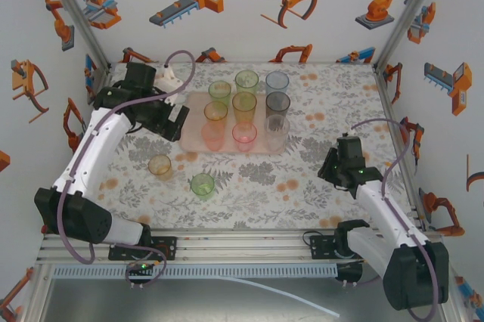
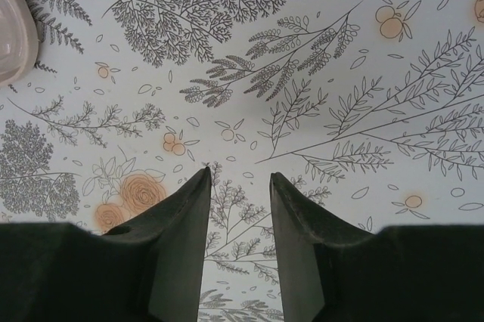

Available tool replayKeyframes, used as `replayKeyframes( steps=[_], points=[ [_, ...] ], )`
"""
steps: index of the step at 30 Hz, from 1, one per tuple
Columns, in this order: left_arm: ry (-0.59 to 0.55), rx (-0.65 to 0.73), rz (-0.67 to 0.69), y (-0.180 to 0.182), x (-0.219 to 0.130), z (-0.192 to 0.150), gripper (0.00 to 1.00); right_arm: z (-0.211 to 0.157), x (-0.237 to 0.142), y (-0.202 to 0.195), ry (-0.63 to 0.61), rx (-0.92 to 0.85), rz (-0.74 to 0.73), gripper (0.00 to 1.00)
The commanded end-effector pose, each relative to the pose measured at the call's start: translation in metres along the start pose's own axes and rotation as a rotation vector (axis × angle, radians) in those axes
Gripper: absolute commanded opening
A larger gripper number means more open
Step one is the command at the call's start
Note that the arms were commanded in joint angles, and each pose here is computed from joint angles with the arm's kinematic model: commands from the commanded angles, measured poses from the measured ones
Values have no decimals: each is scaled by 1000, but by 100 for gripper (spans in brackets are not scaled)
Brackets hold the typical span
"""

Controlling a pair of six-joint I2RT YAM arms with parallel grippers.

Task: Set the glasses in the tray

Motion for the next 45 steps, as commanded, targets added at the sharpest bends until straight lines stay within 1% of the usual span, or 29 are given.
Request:
replayKeyframes(
  steps=[1, 5, 12, 15, 17, 18, 19, 20, 21, 26, 29, 31, 34, 39, 41, 45],
  points=[
    [-59, -112, -37, 9, -11, -4, 89, 23, -18, 0, -62, -32, -30, 40],
    [-83, -189, -48, 20, -14, -14, 89, 35, -26, 1, -79, -63, -50, 43],
    [-109, -209, -31, 25, -16, -26, 91, 50, -38, 1, -117, -99, -82, 53],
    [-127, -220, -42, 24, -17, -28, 94, 60, -52, -1, -167, -81, -114, 55],
    [-142, -239, -22, 27, -16, -30, 98, 71, -68, -1, -254, -37, -118, 59],
    [-145, -247, -14, 28, -16, -31, 99, 75, -73, 0, -296, -18, -107, 62],
    [-146, -257, -9, 30, -15, -32, 99, 80, -79, 1, -338, -2, -98, 82],
    [-149, -266, -2, 32, -15, -32, 98, 84, -83, 2, -362, 1, -96, 97],
    [-150, -273, 5, 33, -16, -33, 98, 88, -85, 3, -366, -8, -99, 99],
    [-167, -287, 34, 36, -21, -37, 97, 95, -91, 5, -289, -33, -123, 99],
    [-180, -291, 54, 38, -22, -40, 97, 91, -87, 3, -287, -14, -120, 99],
    [-191, -305, 69, 41, -18, -42, 97, 88, -81, 8, -285, -9, -68, 99],
    [-173, -298, 78, 43, -8, -50, 97, 82, -71, 19, -257, -14, 45, 99],
    [-112, -240, 92, 44, 4, -61, 97, 66, -67, 22, -244, -1, 118, 99],
    [-72, -234, 103, 48, 7, -65, 97, 61, -67, 25, -236, 3, 163, 99],
    [-62, -287, 33, 51, 6, -70, 97, 57, -70, 32, -227, -21, 237, 99]
  ],
)
Point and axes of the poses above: each hand's point on the last joint's axis, 136 mm out from that joint toward the fingers, its own x axis out along the fingers, its own y axis along the line the jaws close on, z = x × y, the point moved 7 cm from there along -x, back along the fingers, and after that the axes turned 12 degrees about -x, right-handed, at the moved point
